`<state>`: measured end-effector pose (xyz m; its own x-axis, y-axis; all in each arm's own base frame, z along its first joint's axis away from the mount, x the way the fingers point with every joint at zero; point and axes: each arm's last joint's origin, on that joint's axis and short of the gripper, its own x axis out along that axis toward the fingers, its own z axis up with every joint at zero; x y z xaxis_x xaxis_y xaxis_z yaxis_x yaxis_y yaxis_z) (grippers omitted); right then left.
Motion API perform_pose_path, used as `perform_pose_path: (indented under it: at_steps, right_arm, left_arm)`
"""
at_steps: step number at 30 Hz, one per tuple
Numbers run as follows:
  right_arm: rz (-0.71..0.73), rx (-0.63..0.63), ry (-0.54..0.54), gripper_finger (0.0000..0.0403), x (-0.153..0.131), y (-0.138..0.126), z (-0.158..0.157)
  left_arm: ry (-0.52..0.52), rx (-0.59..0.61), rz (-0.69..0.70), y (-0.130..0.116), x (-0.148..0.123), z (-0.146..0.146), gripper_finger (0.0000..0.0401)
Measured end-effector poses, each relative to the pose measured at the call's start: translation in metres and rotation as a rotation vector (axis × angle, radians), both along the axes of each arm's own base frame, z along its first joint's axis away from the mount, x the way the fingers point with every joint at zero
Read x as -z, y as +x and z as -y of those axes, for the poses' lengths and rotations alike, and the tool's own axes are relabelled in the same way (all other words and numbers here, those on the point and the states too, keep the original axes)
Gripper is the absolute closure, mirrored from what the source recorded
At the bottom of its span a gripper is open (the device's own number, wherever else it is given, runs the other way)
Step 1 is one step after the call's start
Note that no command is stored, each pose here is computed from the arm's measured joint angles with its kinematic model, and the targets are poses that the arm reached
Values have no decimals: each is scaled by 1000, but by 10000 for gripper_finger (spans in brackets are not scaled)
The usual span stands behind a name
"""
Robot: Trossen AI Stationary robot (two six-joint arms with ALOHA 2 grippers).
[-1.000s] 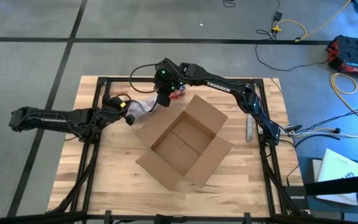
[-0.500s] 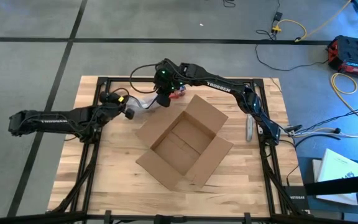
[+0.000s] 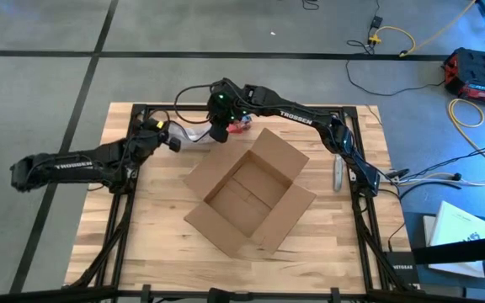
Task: Unpack boxes
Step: Move the transparent zip bag to the top left of the table
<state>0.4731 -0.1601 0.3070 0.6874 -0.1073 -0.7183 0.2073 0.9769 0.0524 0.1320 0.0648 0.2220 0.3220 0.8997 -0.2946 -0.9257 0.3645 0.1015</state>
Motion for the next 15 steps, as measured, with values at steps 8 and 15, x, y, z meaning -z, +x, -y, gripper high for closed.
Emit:
perform_pose_path:
  at_steps: [8,15]
  right_arm:
    - [17,36,-56,403,-2,2,2]
    - [54,77,-119,403,-6,5,5]
  left_arm:
    - [25,1,-9,-2,-5,-13,401]
    - [19,1,-28,-7,-5,-22,401]
